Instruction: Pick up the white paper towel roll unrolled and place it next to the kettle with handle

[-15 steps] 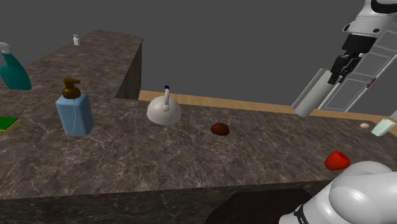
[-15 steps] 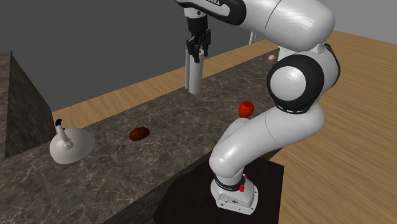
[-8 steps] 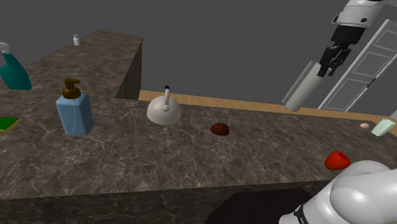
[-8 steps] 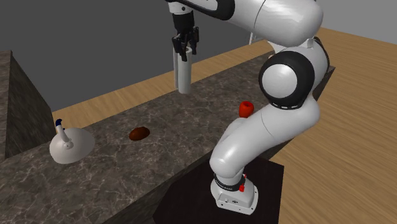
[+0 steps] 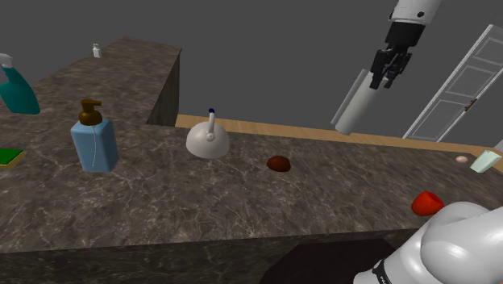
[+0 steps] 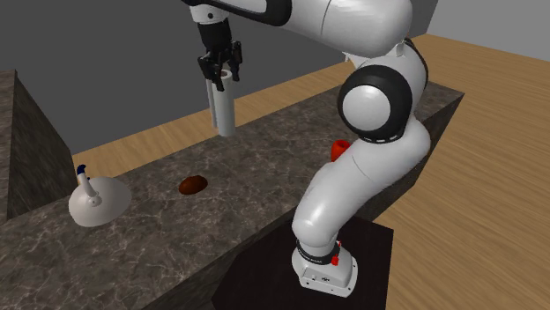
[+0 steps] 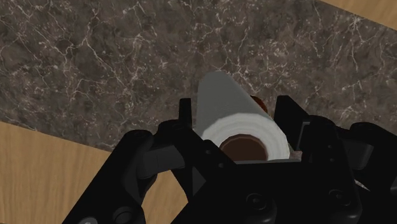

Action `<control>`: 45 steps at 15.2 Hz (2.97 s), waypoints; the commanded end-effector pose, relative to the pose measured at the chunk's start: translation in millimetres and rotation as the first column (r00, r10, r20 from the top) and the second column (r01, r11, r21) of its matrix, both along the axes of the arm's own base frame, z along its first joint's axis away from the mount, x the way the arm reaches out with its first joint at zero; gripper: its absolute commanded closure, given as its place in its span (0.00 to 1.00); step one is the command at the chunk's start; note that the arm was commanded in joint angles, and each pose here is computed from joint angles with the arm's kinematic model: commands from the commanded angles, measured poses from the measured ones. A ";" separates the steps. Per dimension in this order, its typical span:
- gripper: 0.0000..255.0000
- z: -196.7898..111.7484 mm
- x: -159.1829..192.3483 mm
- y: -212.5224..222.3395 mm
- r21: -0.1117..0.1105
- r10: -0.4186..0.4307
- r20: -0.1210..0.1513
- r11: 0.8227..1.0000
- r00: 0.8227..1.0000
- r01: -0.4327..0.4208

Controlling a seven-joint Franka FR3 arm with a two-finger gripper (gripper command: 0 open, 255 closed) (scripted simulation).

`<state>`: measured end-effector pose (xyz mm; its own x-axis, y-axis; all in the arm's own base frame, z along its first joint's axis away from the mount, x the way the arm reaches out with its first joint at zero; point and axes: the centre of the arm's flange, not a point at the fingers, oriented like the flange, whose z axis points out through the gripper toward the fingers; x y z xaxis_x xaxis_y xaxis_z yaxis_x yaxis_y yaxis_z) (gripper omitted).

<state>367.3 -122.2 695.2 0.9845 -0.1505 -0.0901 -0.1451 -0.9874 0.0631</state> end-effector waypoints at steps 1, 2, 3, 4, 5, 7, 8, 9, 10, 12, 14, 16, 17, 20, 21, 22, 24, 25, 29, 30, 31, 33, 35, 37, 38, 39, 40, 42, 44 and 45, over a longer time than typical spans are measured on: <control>1.00 0.2 19.1 20.2 0.001 -0.001 0.001 1.000 1.000 0.001; 1.00 0.3 28.2 29.8 0.001 -0.001 0.001 1.000 1.000 0.001; 1.00 0.3 37.3 39.3 0.001 -0.001 0.001 1.000 1.000 0.001; 1.00 0.4 46.4 48.9 0.001 -0.001 0.001 1.000 1.000 0.001; 1.00 0.5 55.5 58.4 0.001 -0.001 0.001 1.000 1.000 0.001; 1.00 0.6 73.7 77.6 0.001 -0.001 0.001 1.000 1.000 0.001; 1.00 0.6 82.8 87.1 0.001 -0.001 0.001 1.000 1.000 0.001; 1.00 0.7 91.9 96.7 0.001 -0.001 0.001 1.000 1.000 0.001; 1.00 0.7 101.0 106.2 0.001 -0.001 0.001 1.000 1.000 0.001; 1.00 0.9 119.2 125.4 0.001 -0.001 0.001 1.000 1.000 0.001; 1.00 1.0 137.4 144.5 0.001 -0.001 0.001 1.000 1.000 0.001; 1.00 1.1 155.6 163.6 0.001 -0.001 0.001 1.000 1.000 0.001; 1.00 1.2 164.7 173.2 0.001 -0.001 0.001 1.000 1.000 0.001; 1.00 1.3 192.0 201.8 0.001 -0.001 0.001 1.000 1.000 0.001; 1.00 1.4 201.1 211.4 0.001 -0.001 0.001 1.000 1.000 0.001; 1.00 1.4 205.1 215.6 0.001 -0.001 0.001 1.000 1.000 0.001; 1.00 -9.1 205.1 215.6 0.001 -0.001 0.001 1.000 1.000 0.001; 1.00 -14.4 205.1 215.6 0.001 -0.001 0.001 1.000 1.000 0.001; 1.00 -35.6 205.1 215.6 0.001 -0.001 0.001 1.000 1.000 0.001; 1.00 -40.8 205.1 215.6 0.001 -0.001 0.001 1.000 1.000 0.001; 1.00 -46.1 205.1 215.6 0.001 -0.001 0.001 1.000 1.000 0.001; 1.00 -56.7 205.1 215.6 0.001 -0.001 0.001 1.000 1.000 0.001; 1.00 -67.2 205.1 215.6 0.001 -0.001 0.001 1.000 1.000 0.001; 1.00 -77.8 205.1 215.6 0.001 -0.001 0.001 1.000 1.000 0.001; 1.00 -83.1 205.1 215.6 0.001 -0.001 0.001 1.000 1.000 0.001; 1.00 -88.4 205.1 215.6 0.001 -0.001 0.001 1.000 1.000 0.001; 1.00 -93.6 205.1 215.6 0.001 -0.001 0.001 1.000 1.000 0.001; 1.00 -104.2 205.1 215.6 0.001 -0.001 0.001 1.000 1.000 0.001; 1.00 -114.8 205.1 215.6 0.001 -0.001 0.001 1.000 1.000 0.001; 1.00 -120.0 205.1 215.6 0.001 -0.001 0.001 1.000 1.000 0.001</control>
